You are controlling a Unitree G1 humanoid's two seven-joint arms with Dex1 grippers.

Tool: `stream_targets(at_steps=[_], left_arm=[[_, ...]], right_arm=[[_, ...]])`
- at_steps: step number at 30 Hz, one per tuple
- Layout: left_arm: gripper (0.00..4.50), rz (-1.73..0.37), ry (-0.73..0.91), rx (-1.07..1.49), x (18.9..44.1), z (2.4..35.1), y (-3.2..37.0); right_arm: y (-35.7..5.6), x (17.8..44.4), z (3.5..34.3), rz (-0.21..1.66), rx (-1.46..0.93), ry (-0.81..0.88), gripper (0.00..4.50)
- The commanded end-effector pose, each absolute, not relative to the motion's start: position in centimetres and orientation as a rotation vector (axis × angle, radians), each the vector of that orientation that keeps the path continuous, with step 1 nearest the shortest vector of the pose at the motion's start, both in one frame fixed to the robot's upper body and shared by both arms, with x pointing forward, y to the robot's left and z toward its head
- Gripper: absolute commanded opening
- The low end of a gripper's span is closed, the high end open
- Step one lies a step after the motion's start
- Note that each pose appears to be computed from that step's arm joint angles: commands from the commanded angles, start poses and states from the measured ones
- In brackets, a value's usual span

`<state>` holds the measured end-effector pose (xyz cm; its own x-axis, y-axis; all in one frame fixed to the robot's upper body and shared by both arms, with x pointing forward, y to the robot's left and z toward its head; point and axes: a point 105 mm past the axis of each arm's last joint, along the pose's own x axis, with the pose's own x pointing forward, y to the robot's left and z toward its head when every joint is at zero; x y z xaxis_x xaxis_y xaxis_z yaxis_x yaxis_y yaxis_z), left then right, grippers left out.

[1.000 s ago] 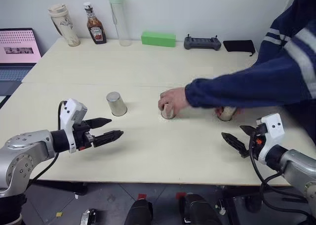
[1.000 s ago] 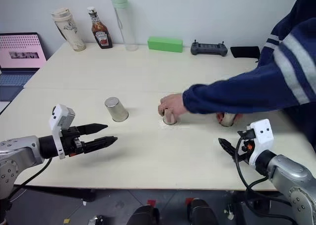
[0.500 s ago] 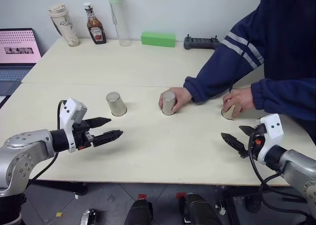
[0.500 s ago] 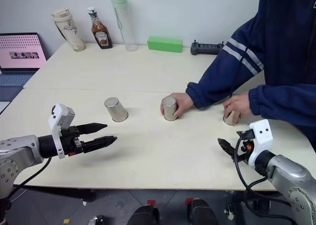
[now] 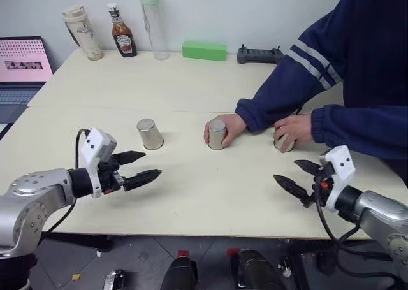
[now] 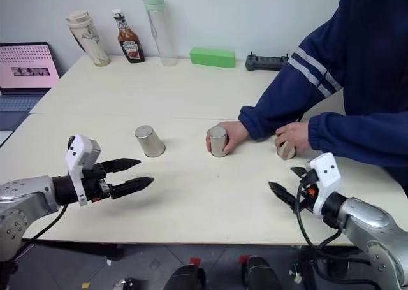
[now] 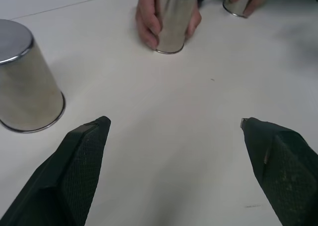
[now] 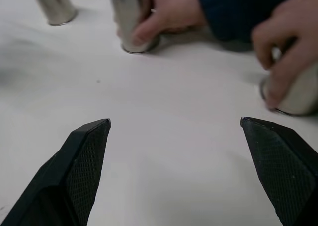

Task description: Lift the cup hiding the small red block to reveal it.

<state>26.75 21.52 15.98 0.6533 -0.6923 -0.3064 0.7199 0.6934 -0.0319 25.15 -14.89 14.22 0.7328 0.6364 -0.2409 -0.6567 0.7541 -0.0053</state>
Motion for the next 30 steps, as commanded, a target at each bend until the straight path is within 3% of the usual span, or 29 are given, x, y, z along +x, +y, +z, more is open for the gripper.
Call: stream_targets(at_steps=[1,6,14,23,30], left_arm=[[4.5,-0.832,0.198,0.133,26.3,17.0,19.6],[4.5,-0.773,0.11,0.14,26.6,17.1,18.6],[4.5,-0.739,-0.012,0.094,29.5,15.5,14.5],[4.5,-0.711,-0.08,0.069,36.0,13.6,9.5],[4.5,-0.729,-0.069,0.116,39.6,12.2,6.4]], right_arm=[[-12.1,27.0,14.4,0.8,-0.121,0.115,4.44],[-11.1,27.9,16.0,0.817,-0.092,0.015,4.44],[-11.5,25.1,17.2,0.873,-0.086,-0.032,4.44],[-11.5,23.6,17.4,0.822,-0.112,-0.044,4.44],[-12.1,22.3,18.1,0.799,-0.103,-0.037,4.44]])
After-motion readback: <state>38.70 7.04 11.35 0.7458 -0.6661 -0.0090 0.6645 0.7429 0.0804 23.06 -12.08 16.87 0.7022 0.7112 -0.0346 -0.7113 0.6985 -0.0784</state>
